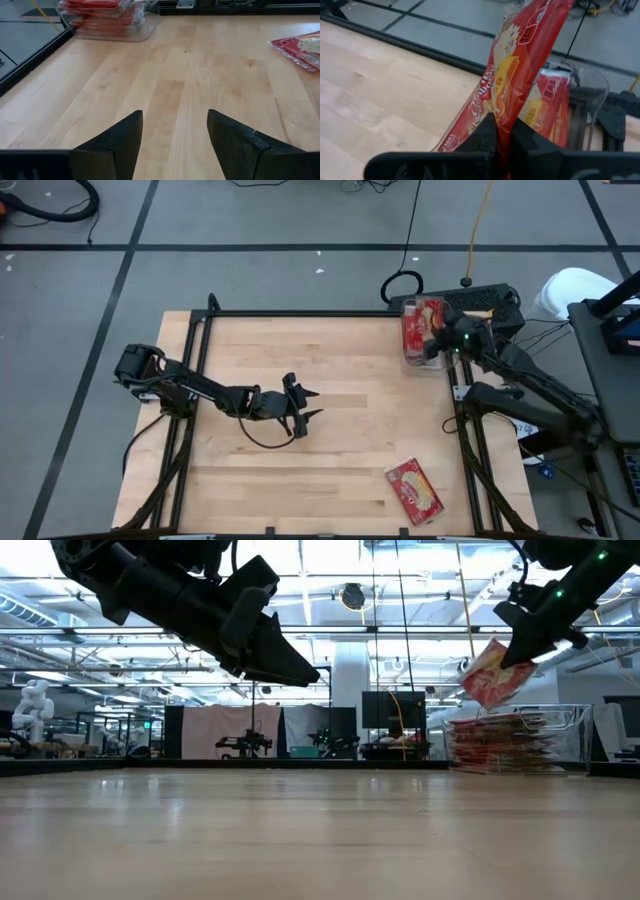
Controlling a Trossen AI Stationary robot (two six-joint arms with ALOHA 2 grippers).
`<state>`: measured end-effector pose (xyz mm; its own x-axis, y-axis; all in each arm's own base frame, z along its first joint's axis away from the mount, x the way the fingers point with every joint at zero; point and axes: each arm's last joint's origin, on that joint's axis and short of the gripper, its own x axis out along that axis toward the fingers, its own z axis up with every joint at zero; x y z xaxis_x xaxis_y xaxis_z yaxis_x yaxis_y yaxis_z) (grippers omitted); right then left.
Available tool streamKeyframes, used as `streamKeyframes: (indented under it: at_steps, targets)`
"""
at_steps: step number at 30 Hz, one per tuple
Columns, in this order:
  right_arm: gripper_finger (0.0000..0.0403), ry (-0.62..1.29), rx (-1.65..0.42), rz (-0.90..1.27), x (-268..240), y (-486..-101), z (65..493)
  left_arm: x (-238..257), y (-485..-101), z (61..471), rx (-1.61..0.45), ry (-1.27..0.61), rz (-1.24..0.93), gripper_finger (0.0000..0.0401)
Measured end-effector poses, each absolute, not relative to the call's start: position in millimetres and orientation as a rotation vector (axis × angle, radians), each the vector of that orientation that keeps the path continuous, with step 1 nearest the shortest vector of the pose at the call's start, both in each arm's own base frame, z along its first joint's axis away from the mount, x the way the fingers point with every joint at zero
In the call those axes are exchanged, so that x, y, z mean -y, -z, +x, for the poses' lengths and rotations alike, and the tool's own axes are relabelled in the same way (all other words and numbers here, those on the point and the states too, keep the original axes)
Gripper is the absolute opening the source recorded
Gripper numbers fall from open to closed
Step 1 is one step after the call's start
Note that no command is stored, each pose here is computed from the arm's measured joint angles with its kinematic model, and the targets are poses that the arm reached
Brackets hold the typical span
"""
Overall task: Sort popcorn bags into baskets
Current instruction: Put the red popcorn bag into the transparent bin
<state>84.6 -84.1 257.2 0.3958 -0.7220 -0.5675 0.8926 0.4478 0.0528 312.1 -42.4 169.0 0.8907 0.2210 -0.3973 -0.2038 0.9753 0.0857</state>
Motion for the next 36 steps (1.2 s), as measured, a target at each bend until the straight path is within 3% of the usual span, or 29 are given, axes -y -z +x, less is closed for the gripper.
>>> streamKeyframes:
  at_steps: [19, 36]
  targets:
    - [0.0017, 1.106, -0.673, 0.431, 112, -243, 73, 45, -169, 312, -0.417, -0.206, 0.032, 0.0227]
    - [0.0083, 1.149, -0.722, 0.381, 121, -221, 77, 42, -169, 313, -0.414, -0.212, 0.029, 0.0227]
